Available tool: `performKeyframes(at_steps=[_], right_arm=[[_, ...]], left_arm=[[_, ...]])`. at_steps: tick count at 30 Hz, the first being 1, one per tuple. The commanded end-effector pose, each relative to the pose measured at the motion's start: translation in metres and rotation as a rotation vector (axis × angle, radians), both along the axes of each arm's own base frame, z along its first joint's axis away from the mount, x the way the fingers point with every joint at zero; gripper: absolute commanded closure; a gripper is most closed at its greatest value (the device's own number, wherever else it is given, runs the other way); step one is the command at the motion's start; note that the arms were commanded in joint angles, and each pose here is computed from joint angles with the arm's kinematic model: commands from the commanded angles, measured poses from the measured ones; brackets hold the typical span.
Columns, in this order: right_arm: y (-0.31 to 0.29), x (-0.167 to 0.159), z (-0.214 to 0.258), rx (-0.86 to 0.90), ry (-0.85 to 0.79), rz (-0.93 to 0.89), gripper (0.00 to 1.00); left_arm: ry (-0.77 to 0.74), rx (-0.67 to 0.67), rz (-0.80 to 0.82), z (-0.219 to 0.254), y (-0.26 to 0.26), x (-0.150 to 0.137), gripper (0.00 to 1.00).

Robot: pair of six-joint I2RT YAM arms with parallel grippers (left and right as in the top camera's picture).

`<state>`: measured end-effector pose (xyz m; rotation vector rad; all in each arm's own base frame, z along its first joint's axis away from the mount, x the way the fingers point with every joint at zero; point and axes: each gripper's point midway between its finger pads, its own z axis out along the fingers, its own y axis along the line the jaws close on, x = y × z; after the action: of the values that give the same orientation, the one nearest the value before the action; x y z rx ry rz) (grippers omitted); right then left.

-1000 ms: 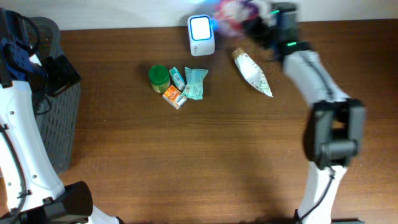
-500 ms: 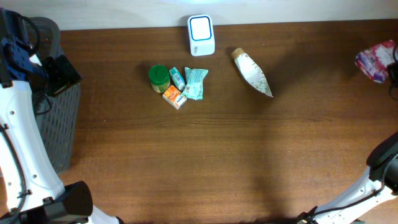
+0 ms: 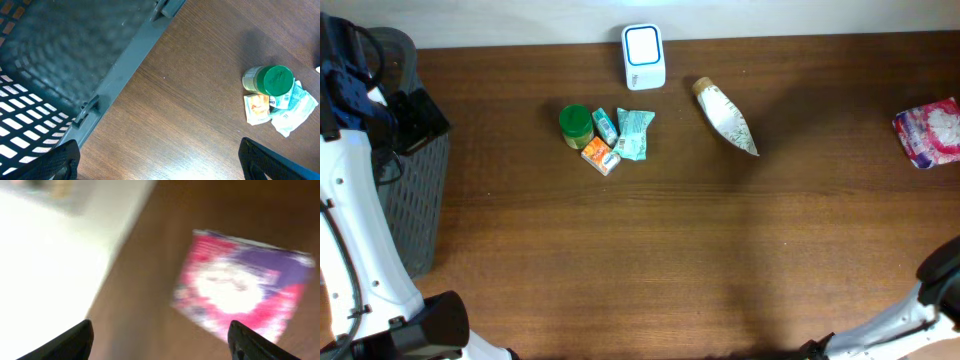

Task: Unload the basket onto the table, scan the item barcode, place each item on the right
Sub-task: 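Reach the right gripper to the cream tube and grasp it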

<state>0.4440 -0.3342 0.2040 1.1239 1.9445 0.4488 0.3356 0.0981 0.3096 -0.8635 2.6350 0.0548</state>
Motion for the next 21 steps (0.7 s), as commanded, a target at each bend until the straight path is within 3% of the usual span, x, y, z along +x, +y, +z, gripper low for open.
performKeyframes(at_steps=[1, 2, 4, 6, 10, 13, 15, 21], right_arm=[[0.096, 0.027, 0.067, 0.009, -0.192, 0.353, 0.18], [0.116, 0.032, 0.070, 0.016, -0.213, 0.427, 0.18], [0.179, 0.043, 0.061, 0.003, -0.194, 0.620, 0.02], [0.232, 0.050, 0.044, -0.087, -0.133, 0.771, 0.01], [0.300, 0.065, -0.005, -0.391, 0.195, 0.764, 0.01], [0.336, 0.076, -0.023, -0.632, 0.325, 0.729, 0.01], [0.373, 0.077, -0.045, -0.748, 0.354, 0.893, 0.01], [0.414, 0.078, -0.089, -0.772, 0.393, 1.029, 0.01]], left_arm=[[-0.019, 0.007, 0.019, 0.007, 0.001, -0.005, 0.01], [-0.019, 0.007, 0.019, 0.007, 0.001, -0.005, 0.01], [-0.019, 0.007, 0.019, 0.007, 0.001, -0.005, 0.01], [-0.019, 0.007, 0.019, 0.007, 0.001, -0.005, 0.01], [-0.019, 0.007, 0.019, 0.007, 0.001, -0.005, 0.01], [-0.019, 0.007, 0.019, 0.007, 0.001, -0.005, 0.01], [-0.019, 0.007, 0.019, 0.007, 0.001, -0.005, 0.01], [-0.019, 0.007, 0.019, 0.007, 0.001, -0.005, 0.01]])
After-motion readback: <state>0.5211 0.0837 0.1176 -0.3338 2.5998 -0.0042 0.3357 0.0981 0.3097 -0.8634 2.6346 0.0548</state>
